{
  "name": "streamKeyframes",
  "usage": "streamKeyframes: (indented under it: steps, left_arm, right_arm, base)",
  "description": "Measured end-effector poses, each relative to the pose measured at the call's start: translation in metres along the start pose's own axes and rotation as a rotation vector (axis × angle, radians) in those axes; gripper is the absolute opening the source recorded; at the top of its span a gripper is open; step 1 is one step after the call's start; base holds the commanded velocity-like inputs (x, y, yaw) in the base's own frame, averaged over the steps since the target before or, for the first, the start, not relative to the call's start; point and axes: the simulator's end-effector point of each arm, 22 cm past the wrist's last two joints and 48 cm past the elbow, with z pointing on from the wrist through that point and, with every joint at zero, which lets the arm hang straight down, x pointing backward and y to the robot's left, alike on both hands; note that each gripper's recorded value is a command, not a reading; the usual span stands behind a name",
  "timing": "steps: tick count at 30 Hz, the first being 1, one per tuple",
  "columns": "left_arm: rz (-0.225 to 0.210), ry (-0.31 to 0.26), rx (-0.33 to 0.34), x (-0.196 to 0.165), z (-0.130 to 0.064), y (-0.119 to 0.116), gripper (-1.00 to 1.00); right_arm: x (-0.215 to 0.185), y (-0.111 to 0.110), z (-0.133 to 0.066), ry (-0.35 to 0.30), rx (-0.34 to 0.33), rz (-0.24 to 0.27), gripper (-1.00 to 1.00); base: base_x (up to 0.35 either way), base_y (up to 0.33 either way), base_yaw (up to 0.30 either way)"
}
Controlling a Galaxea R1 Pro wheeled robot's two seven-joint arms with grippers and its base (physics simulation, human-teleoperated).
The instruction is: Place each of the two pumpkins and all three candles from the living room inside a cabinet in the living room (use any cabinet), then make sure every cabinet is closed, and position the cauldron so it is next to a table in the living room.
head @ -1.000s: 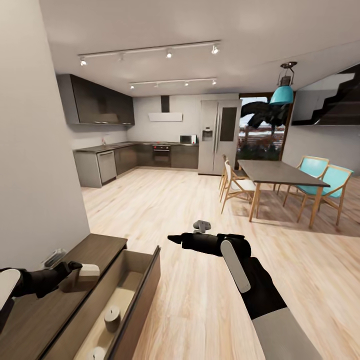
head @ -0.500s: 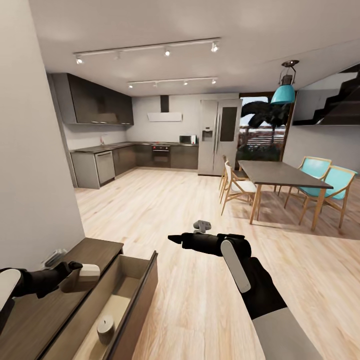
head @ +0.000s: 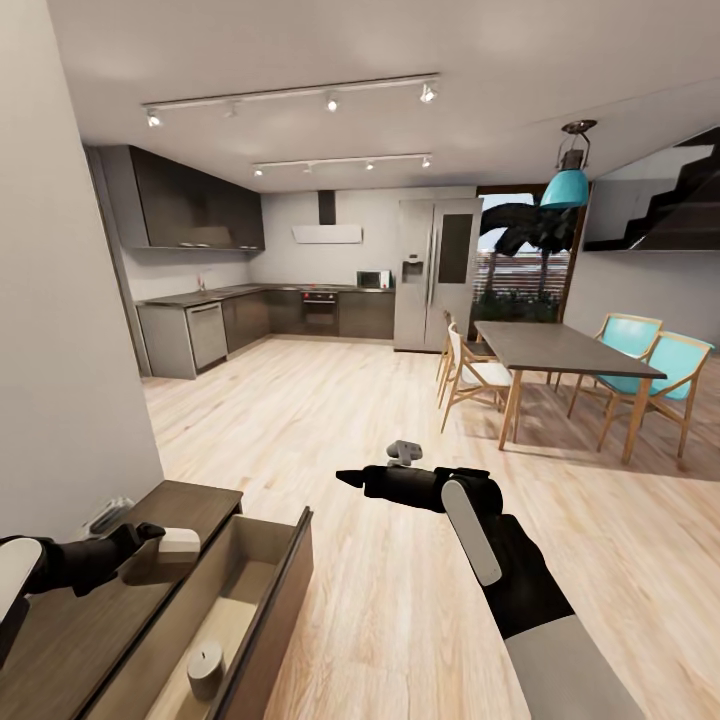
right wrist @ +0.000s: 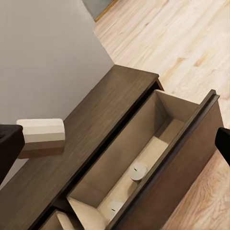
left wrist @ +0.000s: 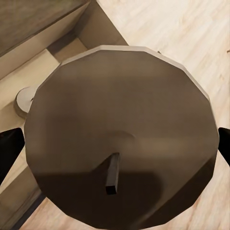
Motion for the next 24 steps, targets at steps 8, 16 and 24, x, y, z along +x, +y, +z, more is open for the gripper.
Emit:
streamKeyframes:
  steps: [8,16,24]
  left_arm:
    - [0.001,-0.001,-0.001,-0.0001,-0.0005,0.0,-1.0]
    - [0.0,-0.001,0.002,-0.0003,-0.0007,-0.0005,-1.0]
    - [-0.001,-0.001,0.002,-0.0004,-0.0008,-0.0005,-1.0]
  right_arm:
    - [-0.0003,0.0002,-0.0006,-0.001,0.0,-0.001,1.0]
    - [-0.0005,0.0009,-0.0004,-0.001,0.0,-0.001,1.0]
    - [-0.0005,0.0004,-0.0006,-0.001,0.001,-0.002,1.0]
  base:
    - [0.18,0.0,-0.053]
    - [0.12,-0.074,-0.023]
    - [0.105,-0.055,0.0]
